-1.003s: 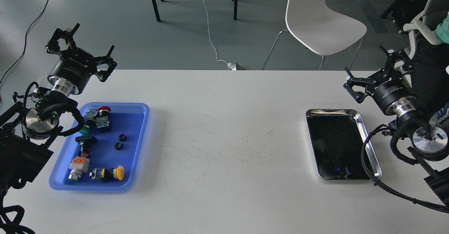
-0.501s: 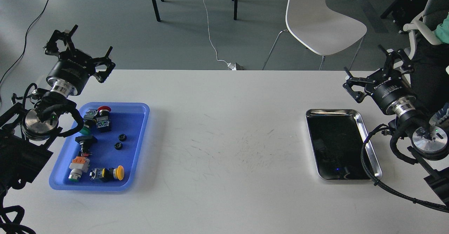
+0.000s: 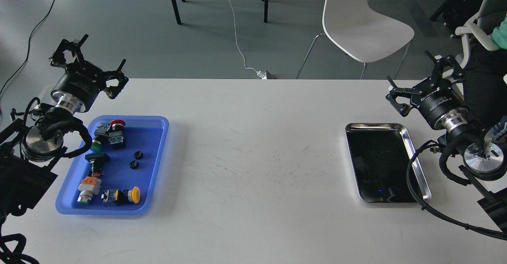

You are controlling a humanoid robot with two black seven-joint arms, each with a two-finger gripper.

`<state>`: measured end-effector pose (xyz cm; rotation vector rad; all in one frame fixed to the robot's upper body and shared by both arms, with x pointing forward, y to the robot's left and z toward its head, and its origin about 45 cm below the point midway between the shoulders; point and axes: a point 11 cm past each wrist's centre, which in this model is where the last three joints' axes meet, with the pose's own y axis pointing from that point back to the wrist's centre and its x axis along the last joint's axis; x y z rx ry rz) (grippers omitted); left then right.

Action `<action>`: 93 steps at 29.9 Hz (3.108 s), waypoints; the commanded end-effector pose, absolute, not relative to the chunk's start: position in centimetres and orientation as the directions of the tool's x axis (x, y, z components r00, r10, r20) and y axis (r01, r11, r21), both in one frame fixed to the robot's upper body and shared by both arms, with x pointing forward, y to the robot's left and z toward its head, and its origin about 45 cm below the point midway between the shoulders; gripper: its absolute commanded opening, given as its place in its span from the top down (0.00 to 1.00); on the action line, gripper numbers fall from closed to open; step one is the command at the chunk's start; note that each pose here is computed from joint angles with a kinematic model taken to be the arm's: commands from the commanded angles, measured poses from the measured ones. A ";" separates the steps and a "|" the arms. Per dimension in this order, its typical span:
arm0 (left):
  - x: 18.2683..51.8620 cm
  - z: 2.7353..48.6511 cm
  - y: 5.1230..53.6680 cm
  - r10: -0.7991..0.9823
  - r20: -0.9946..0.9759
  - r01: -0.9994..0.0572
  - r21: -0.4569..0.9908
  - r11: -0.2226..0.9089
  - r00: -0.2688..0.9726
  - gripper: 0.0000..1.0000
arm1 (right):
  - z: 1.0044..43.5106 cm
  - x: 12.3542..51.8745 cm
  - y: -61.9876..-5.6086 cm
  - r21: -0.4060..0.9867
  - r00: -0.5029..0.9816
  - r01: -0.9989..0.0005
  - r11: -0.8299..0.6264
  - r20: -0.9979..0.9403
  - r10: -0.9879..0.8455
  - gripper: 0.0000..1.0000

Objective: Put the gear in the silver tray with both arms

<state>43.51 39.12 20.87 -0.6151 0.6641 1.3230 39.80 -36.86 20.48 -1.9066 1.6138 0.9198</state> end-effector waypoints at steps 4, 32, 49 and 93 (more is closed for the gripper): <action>43.6 21.0 39.0 0.665 -0.737 -0.989 -0.036 0.144 0.123 0.02 | 20.6 39.8 -37.0 0.064 0.080 -0.979 -0.191 -0.746 -0.661 0.01; 43.6 21.3 39.4 0.675 -0.727 -0.989 -0.039 0.142 0.125 0.02 | 20.4 39.6 -36.9 0.069 0.086 -0.977 -0.201 -0.736 -0.671 0.01; 44.0 24.4 38.1 0.782 -0.569 -0.961 -0.055 0.271 0.253 0.02 | 20.6 39.6 -37.0 0.064 0.086 -0.978 -0.196 -0.738 -0.669 0.01; 33.2 21.1 30.4 -0.421 0.788 -0.624 0.613 0.484 0.448 0.02 | 20.6 39.7 -37.0 0.069 0.085 -0.978 -0.198 -0.734 -0.674 0.01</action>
